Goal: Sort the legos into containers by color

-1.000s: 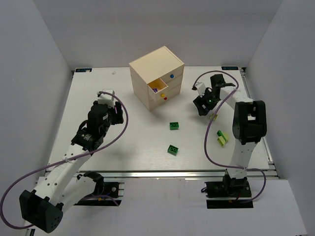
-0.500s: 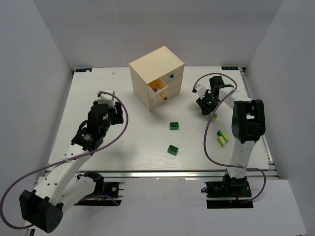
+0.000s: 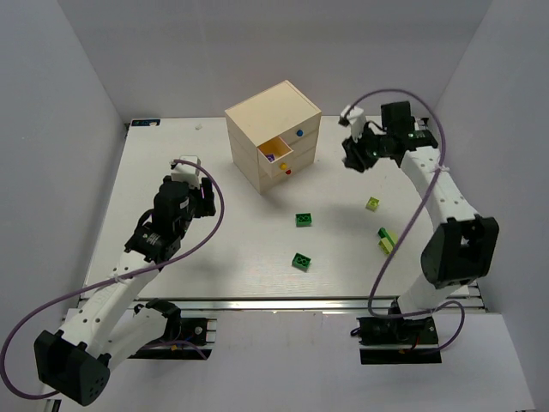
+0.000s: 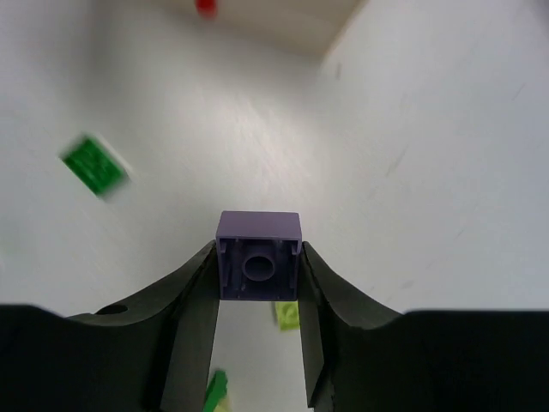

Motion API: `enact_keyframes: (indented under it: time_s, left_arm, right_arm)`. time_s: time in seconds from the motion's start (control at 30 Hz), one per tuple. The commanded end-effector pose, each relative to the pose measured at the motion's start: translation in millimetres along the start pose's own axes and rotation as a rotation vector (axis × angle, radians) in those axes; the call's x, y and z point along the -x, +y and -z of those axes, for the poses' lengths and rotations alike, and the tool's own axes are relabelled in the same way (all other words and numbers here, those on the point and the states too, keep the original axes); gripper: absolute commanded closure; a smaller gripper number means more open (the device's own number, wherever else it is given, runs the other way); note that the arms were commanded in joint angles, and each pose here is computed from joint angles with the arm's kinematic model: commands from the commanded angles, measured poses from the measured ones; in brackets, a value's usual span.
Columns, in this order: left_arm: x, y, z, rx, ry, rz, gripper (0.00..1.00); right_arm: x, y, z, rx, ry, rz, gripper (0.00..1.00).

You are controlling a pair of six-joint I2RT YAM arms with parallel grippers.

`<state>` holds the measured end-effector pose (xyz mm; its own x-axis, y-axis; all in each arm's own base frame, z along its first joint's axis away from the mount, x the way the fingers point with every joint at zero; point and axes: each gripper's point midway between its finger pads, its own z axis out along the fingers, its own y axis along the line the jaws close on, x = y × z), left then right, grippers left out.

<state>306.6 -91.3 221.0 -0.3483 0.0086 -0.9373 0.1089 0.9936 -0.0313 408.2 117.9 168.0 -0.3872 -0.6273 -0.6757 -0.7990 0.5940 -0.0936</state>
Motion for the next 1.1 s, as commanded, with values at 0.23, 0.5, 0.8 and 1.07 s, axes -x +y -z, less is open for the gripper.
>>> enact_keyframes:
  time_s: [0.23,0.5,0.8,1.07]
  left_arm:
    - [2,2,-2,0.009,-0.02,-0.004,0.27]
    - [-4,7,-7,0.038,-0.001,-0.02,0.26]
    - [-6,6,-7,0.037,0.003,-0.022,0.26]
    - [-5,6,-7,0.033,-0.001,-0.022,0.25]
  right_arm:
    - [184,102,64,0.19,-0.411,0.095,1.0]
    - [231,110,32,0.064,-0.453,0.016,1.0]
    - [235,127,2,0.047,-0.43,-0.006,0.8]
    - [236,130,-12,0.041,-0.406,0.006,0.51]
